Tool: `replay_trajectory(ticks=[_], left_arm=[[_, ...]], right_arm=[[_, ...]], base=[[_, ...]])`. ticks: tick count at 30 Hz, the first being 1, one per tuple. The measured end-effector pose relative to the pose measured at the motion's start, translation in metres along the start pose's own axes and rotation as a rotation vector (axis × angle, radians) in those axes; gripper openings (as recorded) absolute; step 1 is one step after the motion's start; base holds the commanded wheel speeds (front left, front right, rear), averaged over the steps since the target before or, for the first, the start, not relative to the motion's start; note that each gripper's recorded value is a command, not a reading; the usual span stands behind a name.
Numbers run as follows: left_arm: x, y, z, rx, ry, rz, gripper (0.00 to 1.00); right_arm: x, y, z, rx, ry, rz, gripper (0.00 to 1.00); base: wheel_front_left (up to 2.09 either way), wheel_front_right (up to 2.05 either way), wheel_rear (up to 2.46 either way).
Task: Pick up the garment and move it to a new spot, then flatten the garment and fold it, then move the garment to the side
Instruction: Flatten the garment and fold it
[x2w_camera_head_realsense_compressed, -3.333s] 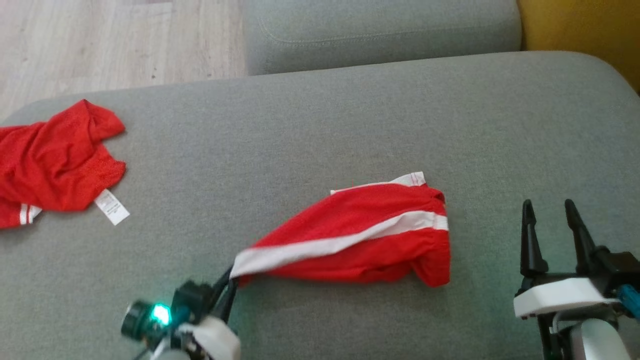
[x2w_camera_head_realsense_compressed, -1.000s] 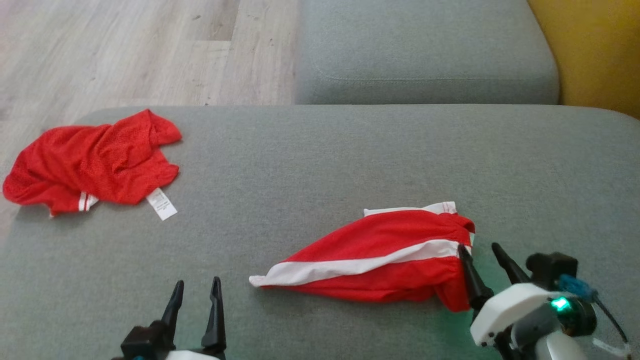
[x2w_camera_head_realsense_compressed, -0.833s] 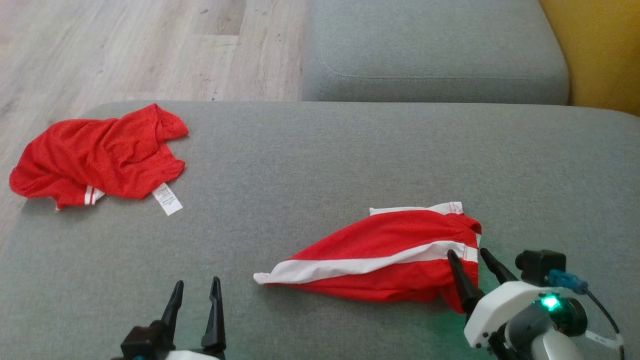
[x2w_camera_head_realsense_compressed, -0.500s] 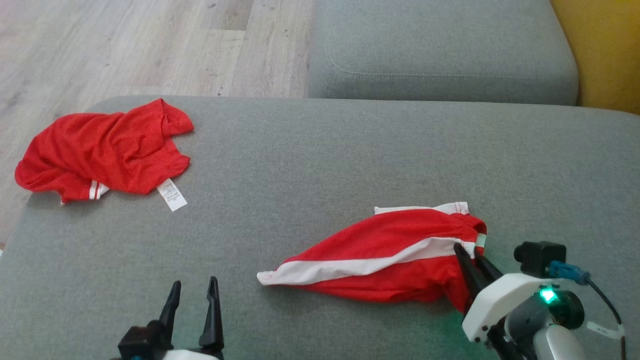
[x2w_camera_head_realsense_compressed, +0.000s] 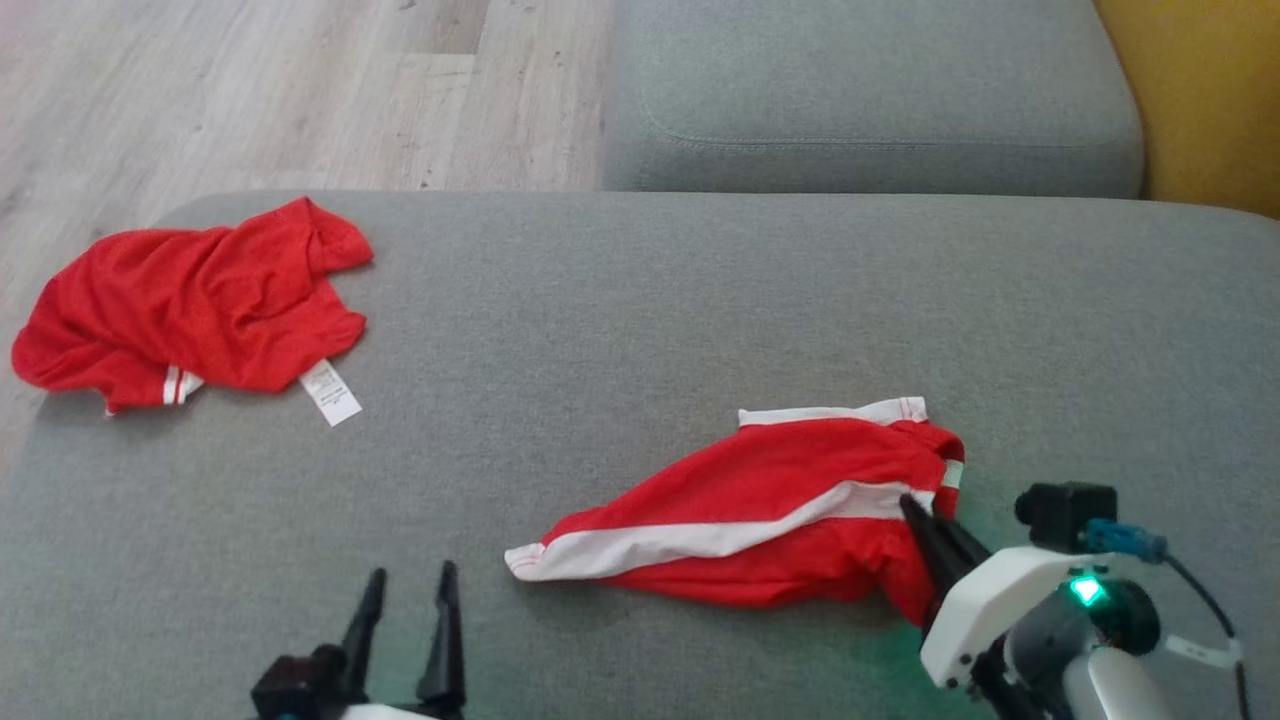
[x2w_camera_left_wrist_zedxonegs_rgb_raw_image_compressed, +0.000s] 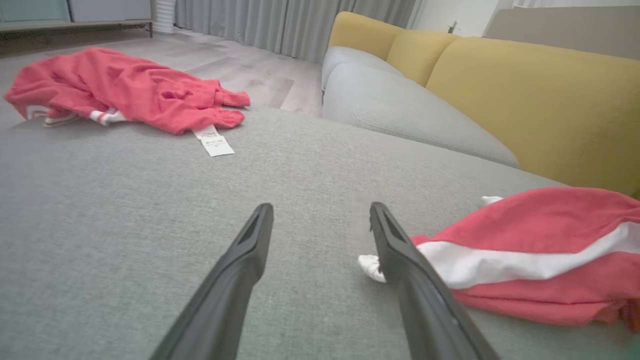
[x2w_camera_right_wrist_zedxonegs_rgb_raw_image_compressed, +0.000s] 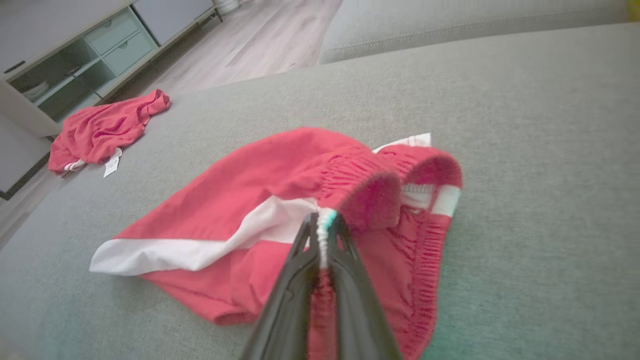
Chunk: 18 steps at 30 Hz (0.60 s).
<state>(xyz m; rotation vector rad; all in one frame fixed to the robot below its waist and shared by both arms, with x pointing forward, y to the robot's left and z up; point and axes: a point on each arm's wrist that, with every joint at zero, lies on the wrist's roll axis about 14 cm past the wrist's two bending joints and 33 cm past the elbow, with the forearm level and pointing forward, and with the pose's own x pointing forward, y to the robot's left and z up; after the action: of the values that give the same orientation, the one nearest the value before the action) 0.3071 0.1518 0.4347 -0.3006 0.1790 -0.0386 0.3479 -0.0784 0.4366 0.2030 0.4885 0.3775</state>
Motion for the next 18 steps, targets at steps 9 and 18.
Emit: replay_trajectory(ticks=[9,18], left_arm=[[0.005,-0.050,-0.039,-0.069,0.181,-0.186,1.00],[0.022,-0.045,-0.051,-0.108,0.241,-0.145,1.00]], right_arm=[[-0.006,-0.014,0.006,0.011,-0.044,-0.038,0.00],[-0.007,-0.020,-0.002,0.025,-0.041,-0.057,0.00]], base=[[0.00,0.00,0.00],[0.00,0.00,0.00]])
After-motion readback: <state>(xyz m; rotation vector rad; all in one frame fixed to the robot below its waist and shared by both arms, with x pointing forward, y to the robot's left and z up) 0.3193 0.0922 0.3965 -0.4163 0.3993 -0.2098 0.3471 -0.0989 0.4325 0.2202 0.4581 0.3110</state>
